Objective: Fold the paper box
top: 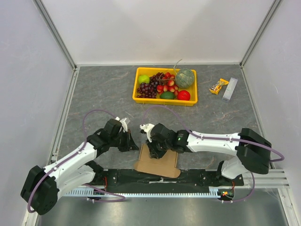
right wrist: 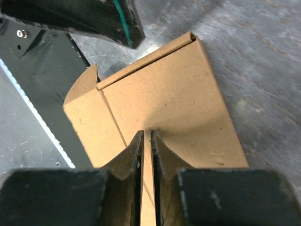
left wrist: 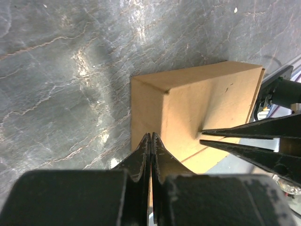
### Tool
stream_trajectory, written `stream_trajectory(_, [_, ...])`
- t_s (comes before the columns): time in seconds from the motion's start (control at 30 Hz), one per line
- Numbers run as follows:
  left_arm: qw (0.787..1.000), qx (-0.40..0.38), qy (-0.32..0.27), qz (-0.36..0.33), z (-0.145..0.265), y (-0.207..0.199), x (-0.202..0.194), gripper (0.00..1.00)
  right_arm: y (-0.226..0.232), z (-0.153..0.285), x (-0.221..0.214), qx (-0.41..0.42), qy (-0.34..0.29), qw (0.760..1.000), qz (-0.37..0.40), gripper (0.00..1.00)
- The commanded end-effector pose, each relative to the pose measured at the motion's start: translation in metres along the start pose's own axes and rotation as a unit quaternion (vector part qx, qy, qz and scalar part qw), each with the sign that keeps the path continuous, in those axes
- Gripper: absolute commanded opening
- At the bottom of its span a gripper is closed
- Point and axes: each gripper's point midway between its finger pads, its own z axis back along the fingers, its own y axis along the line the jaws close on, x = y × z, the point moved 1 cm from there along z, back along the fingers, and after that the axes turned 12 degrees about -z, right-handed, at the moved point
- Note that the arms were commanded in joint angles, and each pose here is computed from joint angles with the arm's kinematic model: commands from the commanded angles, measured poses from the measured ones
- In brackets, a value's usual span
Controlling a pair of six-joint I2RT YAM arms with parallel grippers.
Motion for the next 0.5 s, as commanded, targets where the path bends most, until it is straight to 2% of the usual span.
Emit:
stream_trajectory(0.0, [0.999, 0.017, -0.033, -0.002, 0.01, -0.002, 0.013, 0.04, -0.004, 0.033, 0.03, -0.048, -0.073, 0.996, 0.001, 0.19])
stream_trajectory(0.17, [0.997, 0.048, -0.052, -0.003, 0.019, 0.003, 0.021, 0.06, -0.036, 0.084, 0.038, -0.153, -0.146, 0.975, -0.063, 0.23])
stream_trajectory(0.27, [0.997, 0.051, -0.051, -0.003, 0.018, 0.005, 0.021, 0.06, -0.069, 0.114, 0.026, -0.246, -0.171, 0.947, -0.118, 0.22])
stream_trajectory(0.4, [0.998, 0.048, -0.027, -0.01, 0.011, 0.005, 0.018, 0.05, -0.1, 0.134, -0.011, -0.331, -0.138, 0.92, -0.159, 0.21])
stream_trajectory(0.47, [0.999, 0.045, -0.016, -0.016, 0.006, 0.004, 0.017, 0.04, -0.107, 0.13, -0.029, -0.34, -0.113, 0.917, -0.175, 0.17])
